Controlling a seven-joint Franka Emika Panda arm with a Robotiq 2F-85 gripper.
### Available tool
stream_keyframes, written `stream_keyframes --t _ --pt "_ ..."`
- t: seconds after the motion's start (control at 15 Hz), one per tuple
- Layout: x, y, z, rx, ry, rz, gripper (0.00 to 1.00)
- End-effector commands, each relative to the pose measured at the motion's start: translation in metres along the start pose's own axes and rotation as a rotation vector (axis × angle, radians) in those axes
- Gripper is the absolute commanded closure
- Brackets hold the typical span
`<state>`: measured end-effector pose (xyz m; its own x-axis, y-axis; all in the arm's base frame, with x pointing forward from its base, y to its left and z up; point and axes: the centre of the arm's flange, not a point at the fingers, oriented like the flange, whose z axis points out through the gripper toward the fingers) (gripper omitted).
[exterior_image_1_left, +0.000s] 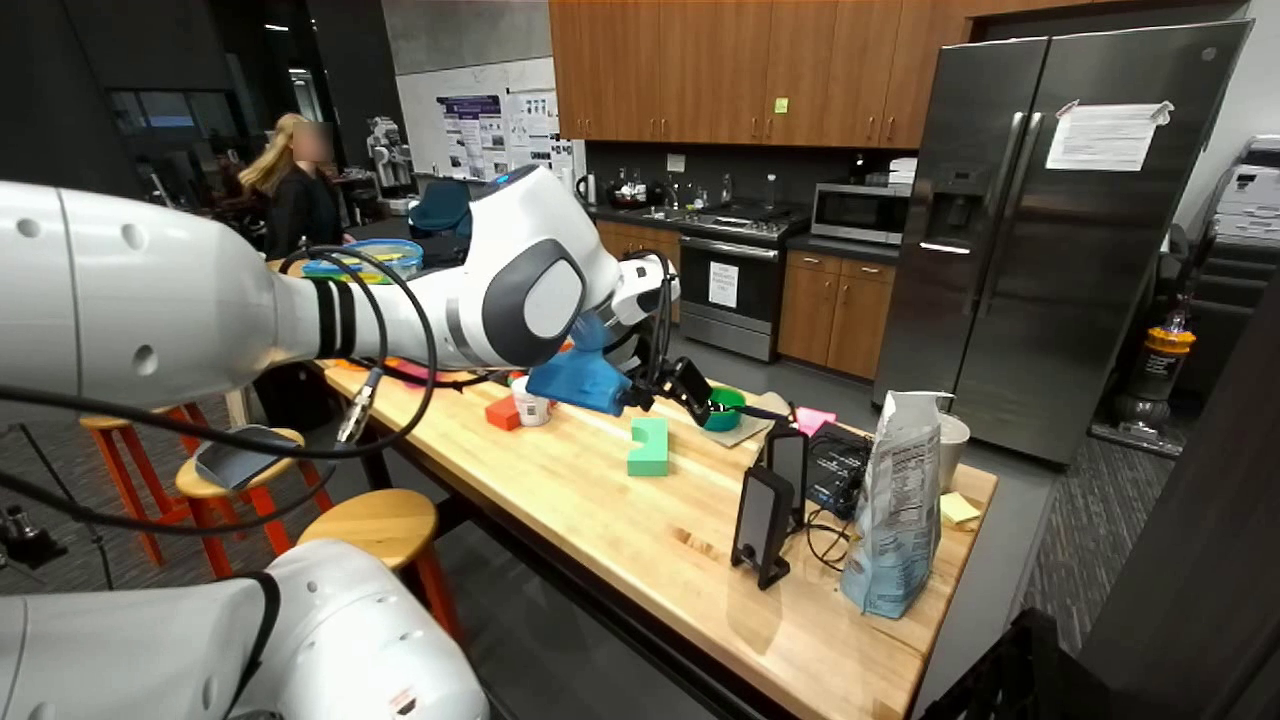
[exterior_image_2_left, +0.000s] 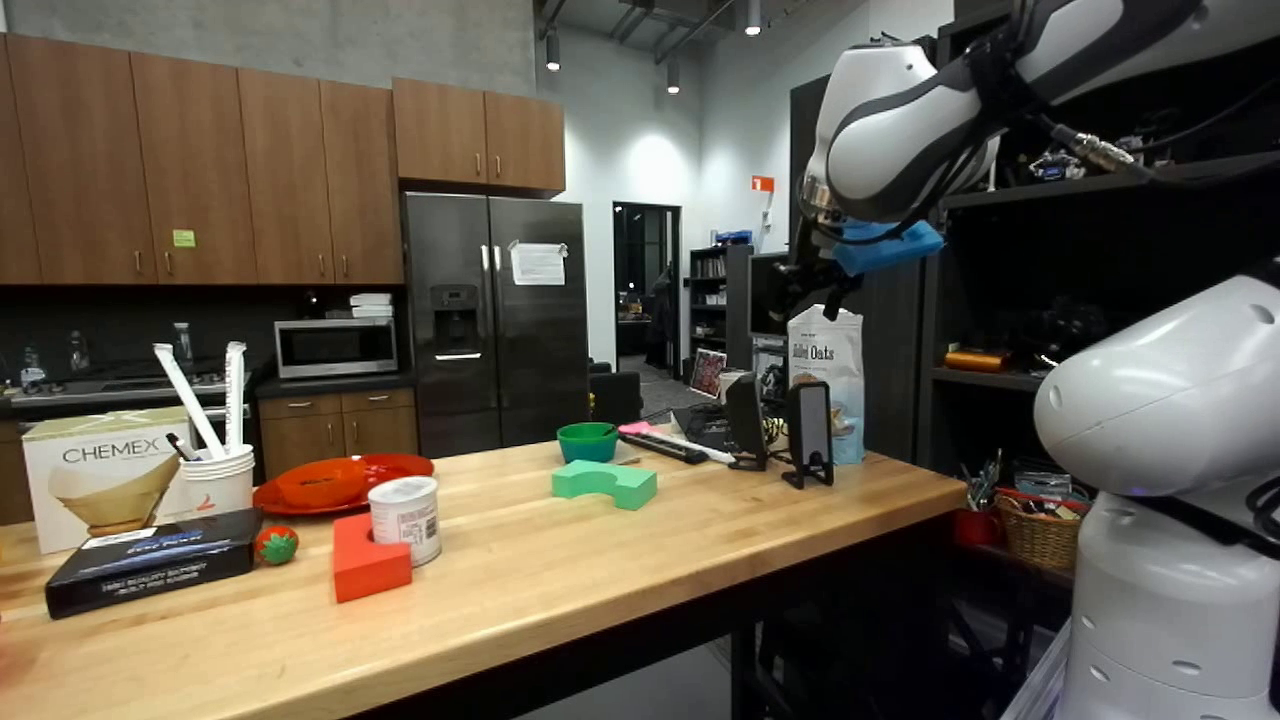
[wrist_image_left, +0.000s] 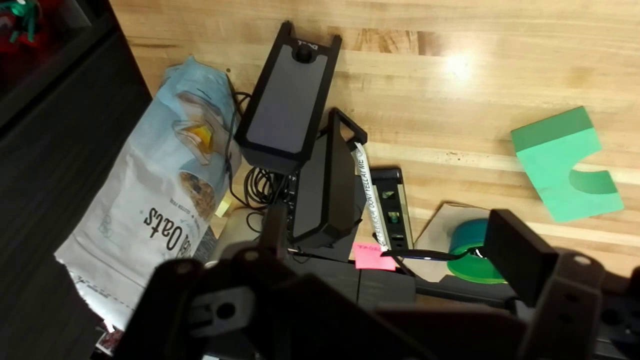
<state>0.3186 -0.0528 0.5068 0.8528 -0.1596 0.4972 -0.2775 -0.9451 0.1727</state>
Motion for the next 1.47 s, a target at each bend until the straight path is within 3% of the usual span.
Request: stream_keyframes --t 0.0,0.6,0.87,1.2,1.4 --pt "-0.013 -0.006 0.009 -0.082 -0.010 0.113 0.00" --pt "-0.017 -0.021 0.016 -0.219 -0.040 0.387 0.00" --pt "-0.019 -0.022 0.017 -0.191 -0.041 0.388 0.00" --pt "-0.019 -0.024 0.018 -0.263 -0.035 0.444 0.00" --pt "-0.020 -0.025 0.019 -0.265 -0.022 0.465 0.00"
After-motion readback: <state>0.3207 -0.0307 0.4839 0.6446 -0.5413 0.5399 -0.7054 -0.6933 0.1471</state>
